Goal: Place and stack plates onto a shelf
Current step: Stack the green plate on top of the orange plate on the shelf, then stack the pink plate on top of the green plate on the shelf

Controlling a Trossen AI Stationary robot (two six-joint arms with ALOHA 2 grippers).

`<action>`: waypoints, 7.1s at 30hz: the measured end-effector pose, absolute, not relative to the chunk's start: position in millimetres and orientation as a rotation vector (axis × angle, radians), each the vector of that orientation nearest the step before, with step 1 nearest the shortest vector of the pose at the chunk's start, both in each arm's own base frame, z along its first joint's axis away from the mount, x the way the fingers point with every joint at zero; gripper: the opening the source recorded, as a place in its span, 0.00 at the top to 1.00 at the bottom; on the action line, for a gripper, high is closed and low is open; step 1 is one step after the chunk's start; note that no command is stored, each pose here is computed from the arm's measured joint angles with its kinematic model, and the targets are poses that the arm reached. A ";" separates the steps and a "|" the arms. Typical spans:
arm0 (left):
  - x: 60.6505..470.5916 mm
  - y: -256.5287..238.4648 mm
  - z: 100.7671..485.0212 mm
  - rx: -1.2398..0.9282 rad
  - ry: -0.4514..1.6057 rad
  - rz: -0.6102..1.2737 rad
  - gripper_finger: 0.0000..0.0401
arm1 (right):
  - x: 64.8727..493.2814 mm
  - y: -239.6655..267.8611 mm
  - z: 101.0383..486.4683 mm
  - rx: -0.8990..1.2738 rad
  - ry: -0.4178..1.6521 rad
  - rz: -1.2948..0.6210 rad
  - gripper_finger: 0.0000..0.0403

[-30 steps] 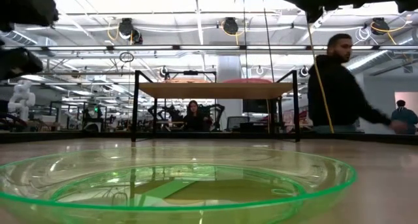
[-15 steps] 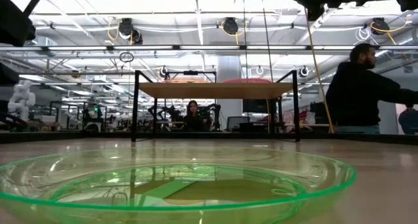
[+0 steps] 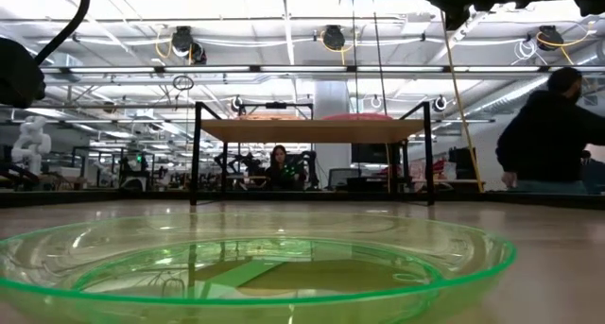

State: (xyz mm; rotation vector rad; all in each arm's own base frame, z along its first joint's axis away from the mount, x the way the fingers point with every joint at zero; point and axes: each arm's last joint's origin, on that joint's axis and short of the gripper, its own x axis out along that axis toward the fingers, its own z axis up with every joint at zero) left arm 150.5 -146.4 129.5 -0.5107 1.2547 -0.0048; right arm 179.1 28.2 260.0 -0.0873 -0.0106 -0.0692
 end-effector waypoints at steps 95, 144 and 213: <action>155.9 93.7 381.6 -0.112 -0.044 0.540 0.69 | 185.3 26.6 242.9 -0.082 0.155 -0.165 0.80; 154.0 -0.7 256.1 -0.099 -0.303 0.099 0.69 | 215.2 49.4 177.7 0.314 1.345 0.109 0.71; 154.9 1.0 251.3 -0.148 -0.260 0.182 0.69 | 198.5 44.5 199.3 0.371 0.593 0.207 1.00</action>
